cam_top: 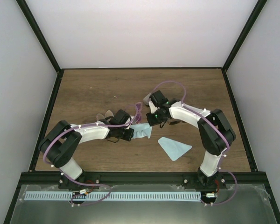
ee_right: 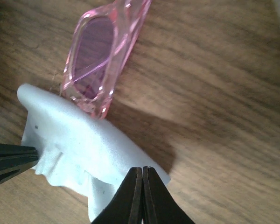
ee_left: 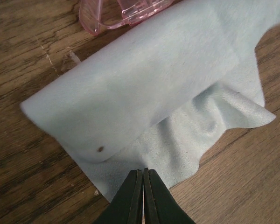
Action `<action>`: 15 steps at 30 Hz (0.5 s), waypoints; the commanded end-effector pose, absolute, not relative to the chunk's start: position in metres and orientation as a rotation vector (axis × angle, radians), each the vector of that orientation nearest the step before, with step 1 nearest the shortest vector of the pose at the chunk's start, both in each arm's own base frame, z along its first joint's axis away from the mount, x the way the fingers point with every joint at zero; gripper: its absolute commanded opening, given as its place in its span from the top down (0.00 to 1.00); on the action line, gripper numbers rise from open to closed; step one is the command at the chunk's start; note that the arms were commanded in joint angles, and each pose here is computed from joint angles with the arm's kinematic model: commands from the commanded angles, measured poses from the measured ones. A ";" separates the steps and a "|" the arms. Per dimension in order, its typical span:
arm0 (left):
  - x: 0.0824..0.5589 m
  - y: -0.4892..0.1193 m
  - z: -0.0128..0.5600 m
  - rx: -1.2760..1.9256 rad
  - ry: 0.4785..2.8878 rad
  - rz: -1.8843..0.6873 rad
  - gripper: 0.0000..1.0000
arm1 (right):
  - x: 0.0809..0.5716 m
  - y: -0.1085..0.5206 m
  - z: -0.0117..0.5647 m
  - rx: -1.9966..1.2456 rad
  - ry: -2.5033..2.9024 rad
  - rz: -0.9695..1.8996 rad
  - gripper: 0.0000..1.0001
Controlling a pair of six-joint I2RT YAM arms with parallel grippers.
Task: Organize the sunglasses
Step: Adjust the glasses cleaning cloth at the center of the board.
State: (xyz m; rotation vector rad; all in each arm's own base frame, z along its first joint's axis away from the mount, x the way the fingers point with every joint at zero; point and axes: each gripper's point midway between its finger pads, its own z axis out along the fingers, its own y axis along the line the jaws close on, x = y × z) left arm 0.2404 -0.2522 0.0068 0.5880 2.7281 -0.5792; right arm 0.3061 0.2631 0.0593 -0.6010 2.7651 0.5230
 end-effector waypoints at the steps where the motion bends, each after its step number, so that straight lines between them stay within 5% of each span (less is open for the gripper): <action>1: 0.172 -0.182 -0.055 0.532 3.111 -0.274 0.96 | 0.332 0.261 0.075 -0.581 2.717 0.529 0.99; 12: 0.203 -0.194 -0.021 0.490 3.021 -0.240 0.96 | 0.313 0.260 0.061 -0.626 2.764 0.581 0.98; 15: 0.219 -0.207 0.005 0.497 2.962 -0.281 0.82 | 0.310 0.260 0.060 -0.626 2.769 0.596 0.96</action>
